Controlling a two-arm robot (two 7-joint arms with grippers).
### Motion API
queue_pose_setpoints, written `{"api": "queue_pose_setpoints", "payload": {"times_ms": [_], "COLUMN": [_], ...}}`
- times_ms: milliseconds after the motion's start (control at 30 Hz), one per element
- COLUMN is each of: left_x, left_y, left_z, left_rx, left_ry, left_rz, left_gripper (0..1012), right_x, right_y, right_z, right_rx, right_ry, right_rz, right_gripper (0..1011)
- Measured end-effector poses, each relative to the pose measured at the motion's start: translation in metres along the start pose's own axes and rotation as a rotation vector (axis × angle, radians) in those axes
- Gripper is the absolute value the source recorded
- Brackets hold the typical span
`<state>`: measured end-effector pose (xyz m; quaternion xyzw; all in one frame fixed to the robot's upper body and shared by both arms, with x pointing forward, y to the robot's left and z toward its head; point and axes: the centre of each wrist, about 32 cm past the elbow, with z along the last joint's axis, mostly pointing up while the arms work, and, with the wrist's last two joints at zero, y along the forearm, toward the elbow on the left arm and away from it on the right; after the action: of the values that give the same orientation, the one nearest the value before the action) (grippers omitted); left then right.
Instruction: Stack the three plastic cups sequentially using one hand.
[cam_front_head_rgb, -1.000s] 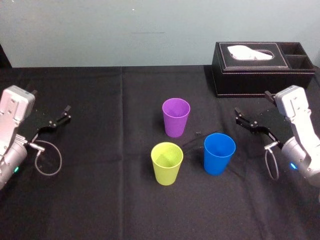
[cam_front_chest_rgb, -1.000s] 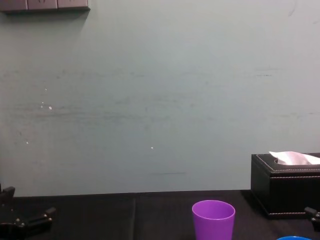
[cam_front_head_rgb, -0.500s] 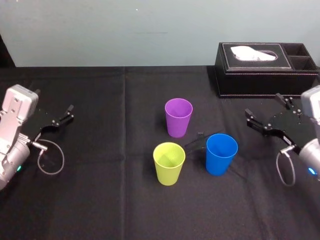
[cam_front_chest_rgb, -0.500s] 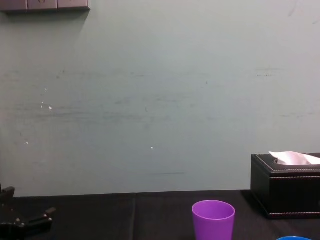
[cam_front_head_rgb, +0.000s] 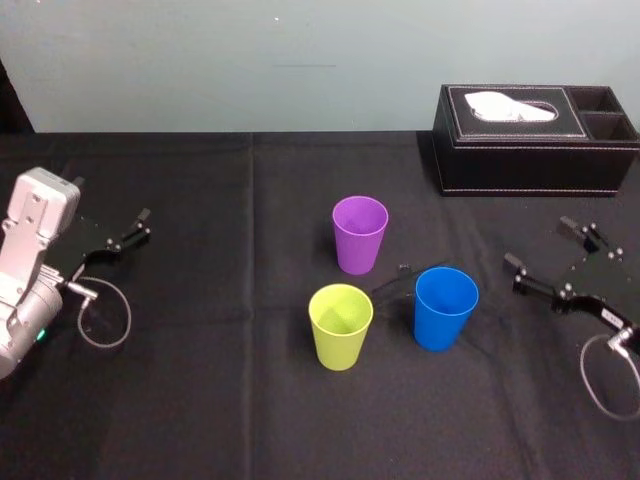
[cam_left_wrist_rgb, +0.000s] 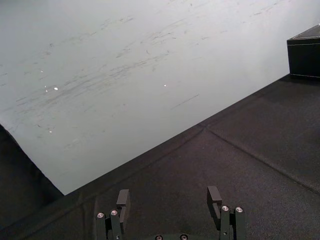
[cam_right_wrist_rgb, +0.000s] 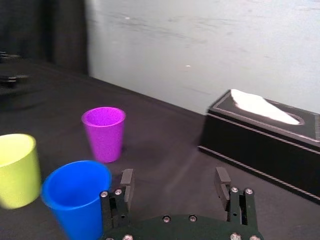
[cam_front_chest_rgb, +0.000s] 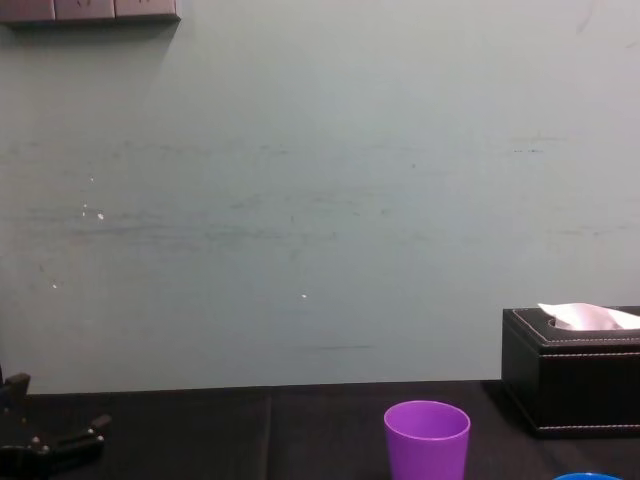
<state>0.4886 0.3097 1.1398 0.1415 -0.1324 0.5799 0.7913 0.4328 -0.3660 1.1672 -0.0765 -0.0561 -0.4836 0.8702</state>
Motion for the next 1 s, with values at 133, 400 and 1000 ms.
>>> {"api": "queue_pose_setpoints", "payload": {"times_ms": [133,400,1000], "left_x": [0.0000,0.0000,0.0000], "left_y": [0.000,0.000,0.000], "left_z": [0.000,0.000,0.000], "left_rx": [0.000,0.000,0.000], "left_ry": [0.000,0.000,0.000], "left_rz": [0.000,0.000,0.000], "left_gripper": [1011,1011,1011], "right_x": [-0.0008,-0.0054,-0.0160], "right_y": [-0.009,-0.021,-0.007], "right_z": [0.000,-0.004,-0.033], "right_rx": [-0.002,-0.016,-0.090], "right_ry": [0.009,0.023,0.086], "right_rz": [0.061,0.164,0.254], "right_gripper": [1004,1004,1004]}}
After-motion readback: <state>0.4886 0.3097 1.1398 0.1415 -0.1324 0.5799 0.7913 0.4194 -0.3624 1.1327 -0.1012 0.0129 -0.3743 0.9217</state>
